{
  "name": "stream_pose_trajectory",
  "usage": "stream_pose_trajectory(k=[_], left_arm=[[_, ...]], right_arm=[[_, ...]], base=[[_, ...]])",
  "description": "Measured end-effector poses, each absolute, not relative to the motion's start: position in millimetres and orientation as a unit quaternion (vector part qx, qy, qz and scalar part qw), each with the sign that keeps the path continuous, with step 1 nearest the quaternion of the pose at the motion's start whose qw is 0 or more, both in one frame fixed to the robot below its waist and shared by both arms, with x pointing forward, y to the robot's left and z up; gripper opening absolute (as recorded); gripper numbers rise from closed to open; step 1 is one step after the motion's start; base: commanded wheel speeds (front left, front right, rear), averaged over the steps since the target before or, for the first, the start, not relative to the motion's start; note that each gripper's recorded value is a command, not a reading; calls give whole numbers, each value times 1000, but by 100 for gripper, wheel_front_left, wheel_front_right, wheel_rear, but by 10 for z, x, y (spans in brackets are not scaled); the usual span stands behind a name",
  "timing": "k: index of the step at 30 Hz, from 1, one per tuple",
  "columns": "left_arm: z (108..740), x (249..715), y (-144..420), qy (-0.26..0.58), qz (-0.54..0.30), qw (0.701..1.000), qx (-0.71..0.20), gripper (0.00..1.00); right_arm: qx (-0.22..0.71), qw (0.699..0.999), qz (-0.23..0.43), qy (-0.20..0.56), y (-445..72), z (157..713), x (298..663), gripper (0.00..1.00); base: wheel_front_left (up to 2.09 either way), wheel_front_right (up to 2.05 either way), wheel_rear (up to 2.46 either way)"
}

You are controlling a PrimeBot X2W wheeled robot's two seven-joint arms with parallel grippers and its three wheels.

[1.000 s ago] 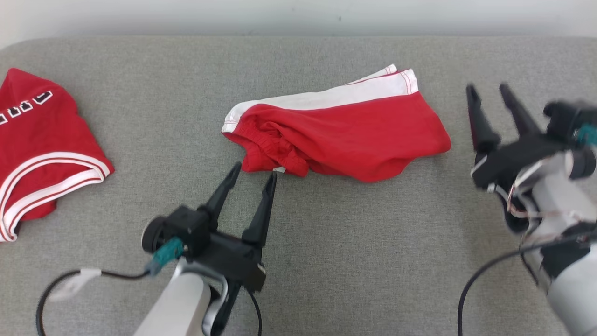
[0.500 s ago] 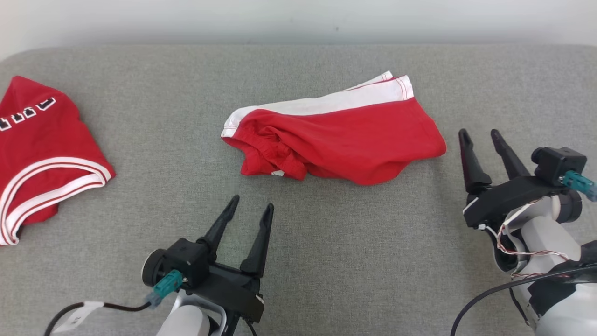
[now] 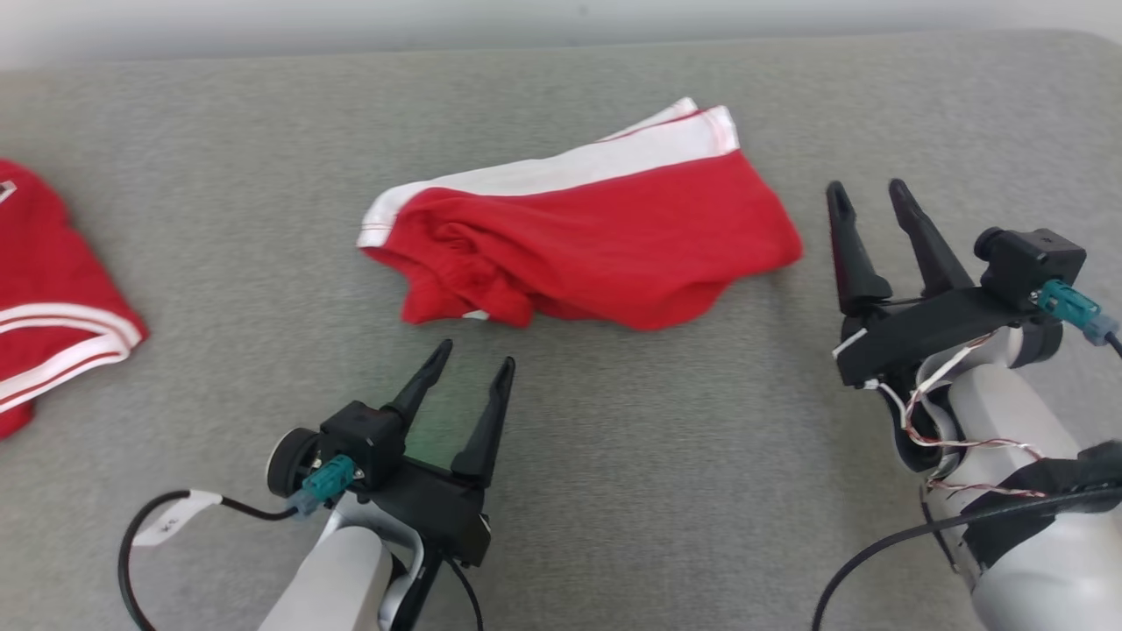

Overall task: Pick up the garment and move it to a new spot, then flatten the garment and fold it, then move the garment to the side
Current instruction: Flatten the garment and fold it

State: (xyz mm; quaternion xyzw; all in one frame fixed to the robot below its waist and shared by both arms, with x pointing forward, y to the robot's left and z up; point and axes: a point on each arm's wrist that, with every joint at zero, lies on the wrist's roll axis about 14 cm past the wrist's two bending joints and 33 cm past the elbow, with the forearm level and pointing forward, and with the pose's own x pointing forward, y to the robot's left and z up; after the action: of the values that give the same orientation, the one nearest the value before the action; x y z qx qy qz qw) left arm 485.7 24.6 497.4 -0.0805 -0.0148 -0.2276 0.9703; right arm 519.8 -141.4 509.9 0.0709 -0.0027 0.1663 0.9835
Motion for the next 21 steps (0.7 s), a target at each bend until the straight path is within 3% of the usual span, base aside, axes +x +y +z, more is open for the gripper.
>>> stream_pose_trajectory(k=[8,21], left_arm=[[4869,4998,68,2,-242,967,-81,100],[4920,5076,-19,2,-245,967,-73,100]], right_arm=[[92,982,154,-53,-1507,5350,4895,100],[117,982,132,-63,-1496,5335,4233,100]], base=[[0,0,0],[0,0,0]])
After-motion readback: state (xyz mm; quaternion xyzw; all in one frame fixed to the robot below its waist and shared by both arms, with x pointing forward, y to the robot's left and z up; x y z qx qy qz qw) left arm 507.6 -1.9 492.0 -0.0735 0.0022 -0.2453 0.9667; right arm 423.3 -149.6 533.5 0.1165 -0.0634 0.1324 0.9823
